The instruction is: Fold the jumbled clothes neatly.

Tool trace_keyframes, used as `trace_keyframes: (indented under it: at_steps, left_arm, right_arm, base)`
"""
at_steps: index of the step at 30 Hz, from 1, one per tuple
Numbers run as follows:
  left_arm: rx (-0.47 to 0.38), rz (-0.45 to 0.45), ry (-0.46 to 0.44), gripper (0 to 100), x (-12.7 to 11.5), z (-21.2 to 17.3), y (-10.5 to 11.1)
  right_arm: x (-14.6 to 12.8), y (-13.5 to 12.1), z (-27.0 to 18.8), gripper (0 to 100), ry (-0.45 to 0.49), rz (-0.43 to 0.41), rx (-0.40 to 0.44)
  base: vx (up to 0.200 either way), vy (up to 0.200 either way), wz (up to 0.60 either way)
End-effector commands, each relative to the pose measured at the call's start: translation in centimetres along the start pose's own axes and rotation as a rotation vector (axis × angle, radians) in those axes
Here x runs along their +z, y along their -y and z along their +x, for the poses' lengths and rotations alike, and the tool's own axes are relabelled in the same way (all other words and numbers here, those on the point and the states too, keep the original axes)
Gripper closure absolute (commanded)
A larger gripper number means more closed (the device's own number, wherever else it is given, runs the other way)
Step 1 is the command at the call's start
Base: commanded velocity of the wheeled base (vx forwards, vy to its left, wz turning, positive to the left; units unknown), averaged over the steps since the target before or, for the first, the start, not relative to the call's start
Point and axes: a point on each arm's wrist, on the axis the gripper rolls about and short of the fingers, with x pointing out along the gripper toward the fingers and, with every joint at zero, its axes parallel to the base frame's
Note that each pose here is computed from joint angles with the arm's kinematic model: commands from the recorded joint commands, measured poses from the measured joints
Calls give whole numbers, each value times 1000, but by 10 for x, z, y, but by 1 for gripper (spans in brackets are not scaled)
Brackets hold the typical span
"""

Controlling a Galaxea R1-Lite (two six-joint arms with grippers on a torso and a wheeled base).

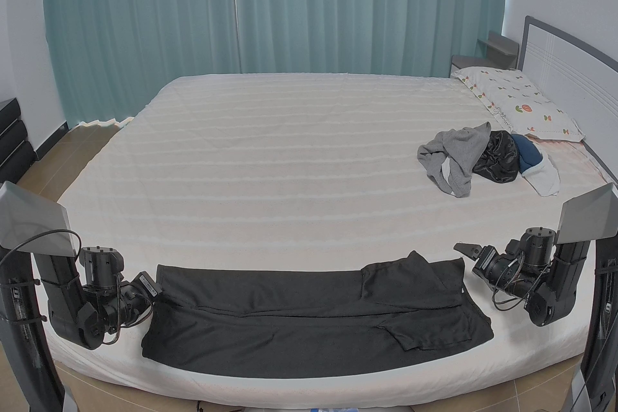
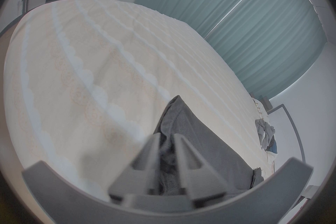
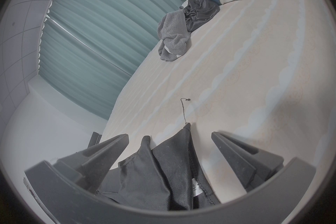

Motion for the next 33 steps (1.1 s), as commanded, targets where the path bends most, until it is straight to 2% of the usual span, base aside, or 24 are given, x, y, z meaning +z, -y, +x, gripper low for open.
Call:
trace_keyframes:
  at_steps: [1,10,24,25,33]
  left_arm:
    - [14,-1,-6,100,-1,-4,-4]
    - [17,42,9,100,-1,-19,-2]
    - [47,61,-22,100,-8,-8,-7]
    - [48,64,-23,0,-8,-8,-8]
    - [-3,68,30,0,1,-6,0]
  right_arm:
    - [0,0,0,0,-1,1,0]
    - [1,1,-1,0,4,2,-1]
    - [1,0,0,0,1,0,2]
    - [1,0,0,0,3,0,1]
    - [0,0,0,0,-3,-2,2]
  base:
    - [0,0,0]
    - [0,0,0]
    - [0,0,0]
    - [0,0,0]
    - [0,0,0]
